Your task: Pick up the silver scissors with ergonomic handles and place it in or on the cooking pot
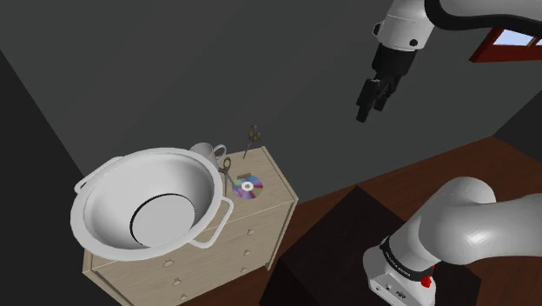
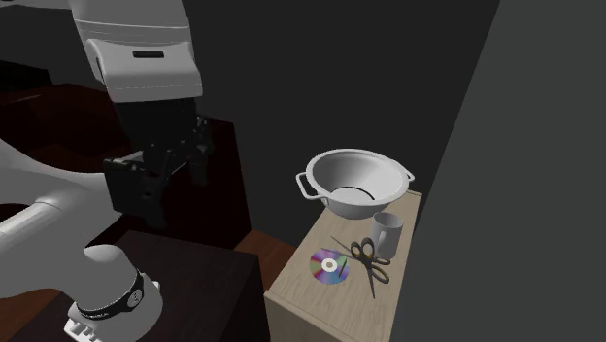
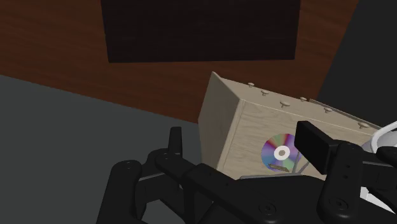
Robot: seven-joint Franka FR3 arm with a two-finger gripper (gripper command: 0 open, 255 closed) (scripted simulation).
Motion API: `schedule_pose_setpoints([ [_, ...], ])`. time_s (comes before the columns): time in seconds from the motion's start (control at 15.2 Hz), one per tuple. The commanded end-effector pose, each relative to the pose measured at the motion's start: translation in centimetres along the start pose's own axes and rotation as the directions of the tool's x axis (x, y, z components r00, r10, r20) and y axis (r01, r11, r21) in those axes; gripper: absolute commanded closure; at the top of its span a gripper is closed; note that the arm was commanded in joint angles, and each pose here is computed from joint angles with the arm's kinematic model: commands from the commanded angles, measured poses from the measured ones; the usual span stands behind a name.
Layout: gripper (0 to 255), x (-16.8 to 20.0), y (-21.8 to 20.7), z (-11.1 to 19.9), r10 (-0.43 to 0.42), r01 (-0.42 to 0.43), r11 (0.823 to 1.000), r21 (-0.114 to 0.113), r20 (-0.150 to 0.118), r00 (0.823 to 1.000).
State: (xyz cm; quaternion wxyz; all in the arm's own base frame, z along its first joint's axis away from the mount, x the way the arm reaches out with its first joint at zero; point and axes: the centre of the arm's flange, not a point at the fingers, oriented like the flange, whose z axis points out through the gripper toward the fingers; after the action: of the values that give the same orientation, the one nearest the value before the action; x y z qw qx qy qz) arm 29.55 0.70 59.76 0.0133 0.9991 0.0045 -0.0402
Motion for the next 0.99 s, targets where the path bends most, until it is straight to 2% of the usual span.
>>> schedule_pose_setpoints([
  [0.0, 0, 0.0, 0.0, 0.0, 0.0, 0.0, 1.0, 0.0, 0.0, 1.0],
  [0.92, 0, 14.4, -7.4, 7.6, -0.021, 0.021, 1.0, 0.005, -0.045, 0.999],
])
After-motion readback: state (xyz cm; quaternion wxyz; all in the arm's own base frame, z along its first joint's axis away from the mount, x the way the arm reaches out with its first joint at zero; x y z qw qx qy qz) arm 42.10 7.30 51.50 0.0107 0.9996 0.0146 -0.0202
